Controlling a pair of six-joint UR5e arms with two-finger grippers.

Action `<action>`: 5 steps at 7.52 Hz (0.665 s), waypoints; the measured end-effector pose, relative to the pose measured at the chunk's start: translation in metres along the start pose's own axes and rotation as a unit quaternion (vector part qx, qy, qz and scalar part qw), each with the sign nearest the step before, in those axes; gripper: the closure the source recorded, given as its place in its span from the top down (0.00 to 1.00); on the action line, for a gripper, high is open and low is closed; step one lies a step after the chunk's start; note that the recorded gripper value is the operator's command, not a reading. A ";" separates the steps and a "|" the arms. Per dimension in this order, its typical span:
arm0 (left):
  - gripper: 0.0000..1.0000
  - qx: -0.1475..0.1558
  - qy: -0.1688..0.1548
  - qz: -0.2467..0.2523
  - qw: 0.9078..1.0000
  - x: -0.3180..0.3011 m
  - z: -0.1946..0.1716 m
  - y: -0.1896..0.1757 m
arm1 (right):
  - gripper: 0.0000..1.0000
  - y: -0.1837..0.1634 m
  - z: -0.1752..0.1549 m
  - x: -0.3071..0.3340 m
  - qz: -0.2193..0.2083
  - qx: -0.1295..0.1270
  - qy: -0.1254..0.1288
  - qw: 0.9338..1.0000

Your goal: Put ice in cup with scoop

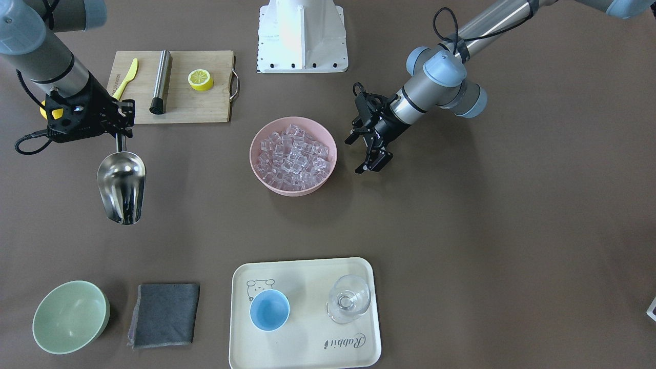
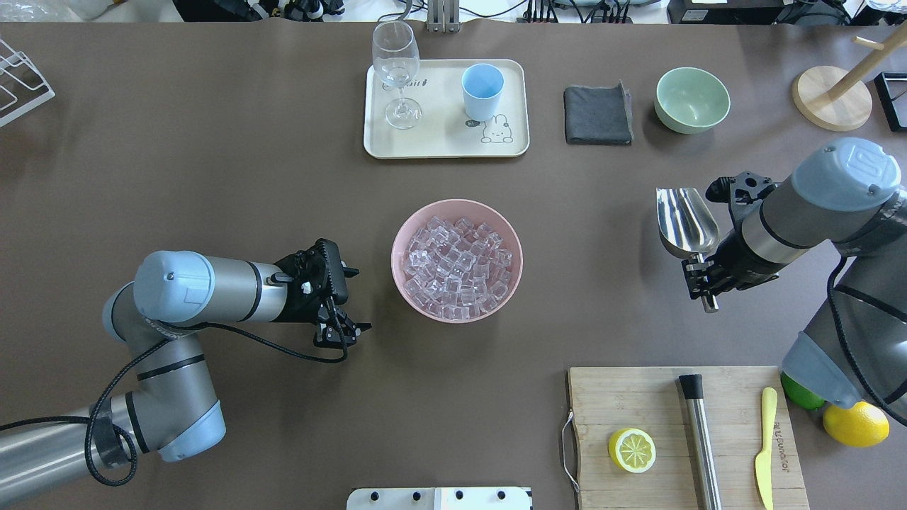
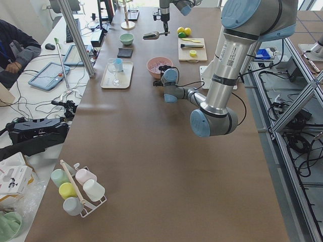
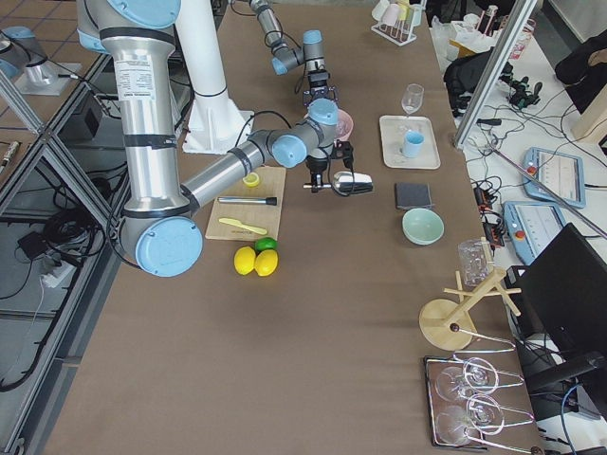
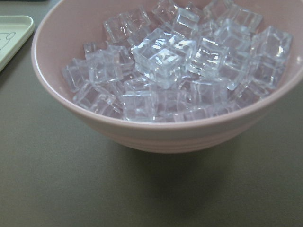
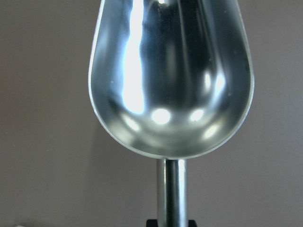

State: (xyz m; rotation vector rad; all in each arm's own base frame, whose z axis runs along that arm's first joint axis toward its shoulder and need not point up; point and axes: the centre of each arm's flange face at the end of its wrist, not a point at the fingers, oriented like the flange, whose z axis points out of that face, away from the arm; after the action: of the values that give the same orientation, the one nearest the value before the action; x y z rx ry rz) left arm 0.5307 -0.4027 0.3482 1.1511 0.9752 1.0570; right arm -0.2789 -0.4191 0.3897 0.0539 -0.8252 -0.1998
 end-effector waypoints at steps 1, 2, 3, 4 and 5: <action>0.98 0.008 -0.002 0.004 1.000 -0.005 0.009 -0.003 | 0.00 -0.001 -0.015 -0.005 -0.063 0.011 -0.004 0.998; 0.98 0.014 -0.004 0.005 1.000 -0.011 0.012 -0.010 | 0.00 -0.002 -0.026 -0.011 -0.126 0.020 -0.005 0.992; 0.98 0.018 -0.003 0.004 1.000 -0.016 0.013 -0.016 | 0.00 -0.001 -0.033 -0.014 -0.187 0.026 -0.004 0.982; 0.98 0.021 -0.002 0.004 1.000 -0.018 0.015 -0.022 | 0.00 -0.002 -0.044 -0.021 -0.247 0.028 0.009 0.968; 0.98 0.024 0.005 -0.005 1.000 -0.018 0.017 -0.028 | 0.00 -0.006 -0.065 -0.038 -0.315 0.017 0.040 0.948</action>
State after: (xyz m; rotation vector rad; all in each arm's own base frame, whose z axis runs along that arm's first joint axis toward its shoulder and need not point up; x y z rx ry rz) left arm 0.5473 -0.4260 0.3246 1.1793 1.0179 1.0378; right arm -0.2567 -0.4192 0.3173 0.3583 -0.7081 -0.7817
